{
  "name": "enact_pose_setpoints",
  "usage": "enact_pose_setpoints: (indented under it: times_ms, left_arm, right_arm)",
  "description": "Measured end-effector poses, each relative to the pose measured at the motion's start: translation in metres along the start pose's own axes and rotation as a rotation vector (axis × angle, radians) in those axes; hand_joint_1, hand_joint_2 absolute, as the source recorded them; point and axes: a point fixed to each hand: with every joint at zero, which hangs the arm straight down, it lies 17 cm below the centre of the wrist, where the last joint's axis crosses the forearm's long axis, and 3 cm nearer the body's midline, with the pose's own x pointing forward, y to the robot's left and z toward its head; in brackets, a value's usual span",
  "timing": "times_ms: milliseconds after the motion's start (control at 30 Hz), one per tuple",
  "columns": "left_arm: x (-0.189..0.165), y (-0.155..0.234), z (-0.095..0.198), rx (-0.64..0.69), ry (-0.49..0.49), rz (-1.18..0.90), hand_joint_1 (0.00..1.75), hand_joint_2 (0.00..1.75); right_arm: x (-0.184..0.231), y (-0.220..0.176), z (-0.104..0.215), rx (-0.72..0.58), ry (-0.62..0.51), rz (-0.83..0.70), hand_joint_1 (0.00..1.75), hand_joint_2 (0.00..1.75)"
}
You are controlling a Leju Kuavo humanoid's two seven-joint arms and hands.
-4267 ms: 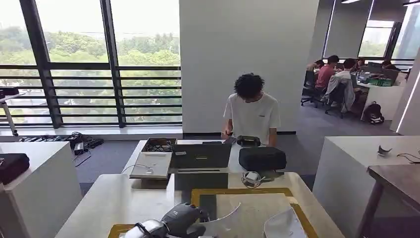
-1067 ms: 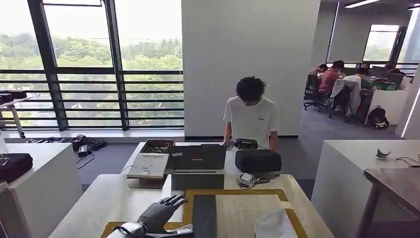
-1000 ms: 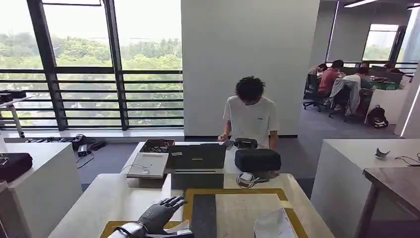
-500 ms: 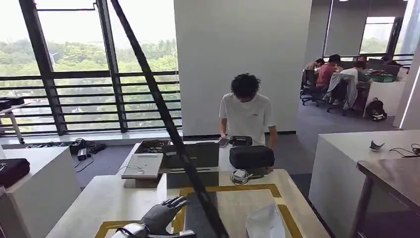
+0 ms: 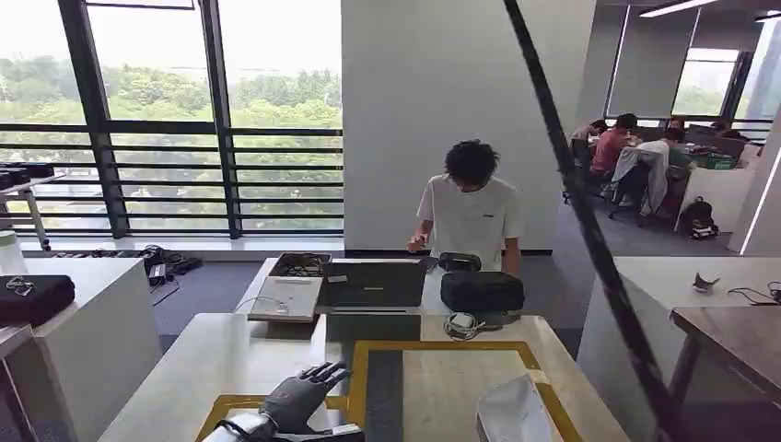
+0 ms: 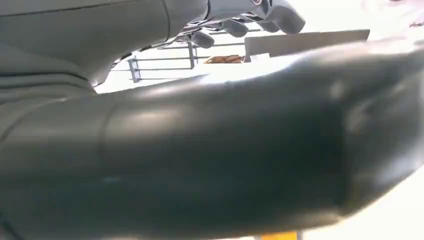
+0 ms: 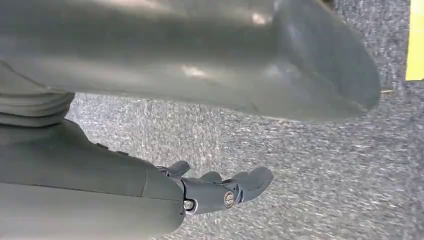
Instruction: Take the parts from the cabinet and place them on the table.
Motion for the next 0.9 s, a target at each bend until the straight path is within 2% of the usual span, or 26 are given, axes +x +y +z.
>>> enact_pose_setpoints:
  times_ms: [300,333,600,900]
  left_arm:
    - [0.010,0.008,-0.007,0.021,-0.017,-0.011,0.00,0.00]
    - [0.010,0.011,-0.007,0.024,-0.017,-0.015,0.00,1.75]
    - [0.011,0.011,-0.009,0.023,-0.018,-0.018,0.00,1.75]
    - [0.041,0.012,-0.025,0.027,-0.055,-0.018,0.00,1.75]
  right_arm:
    - [0.004,0.001,0.000,-0.004,-0.010,-0.010,0.00,0.00]
    - [0.004,0.000,-0.001,-0.004,-0.010,-0.010,0.00,0.00]
    - [0.004,0.001,0.000,0.000,-0.009,-0.013,0.00,0.00]
    - [0.002,0.001,0.000,-0.002,-0.001,-0.023,0.00,0.00]
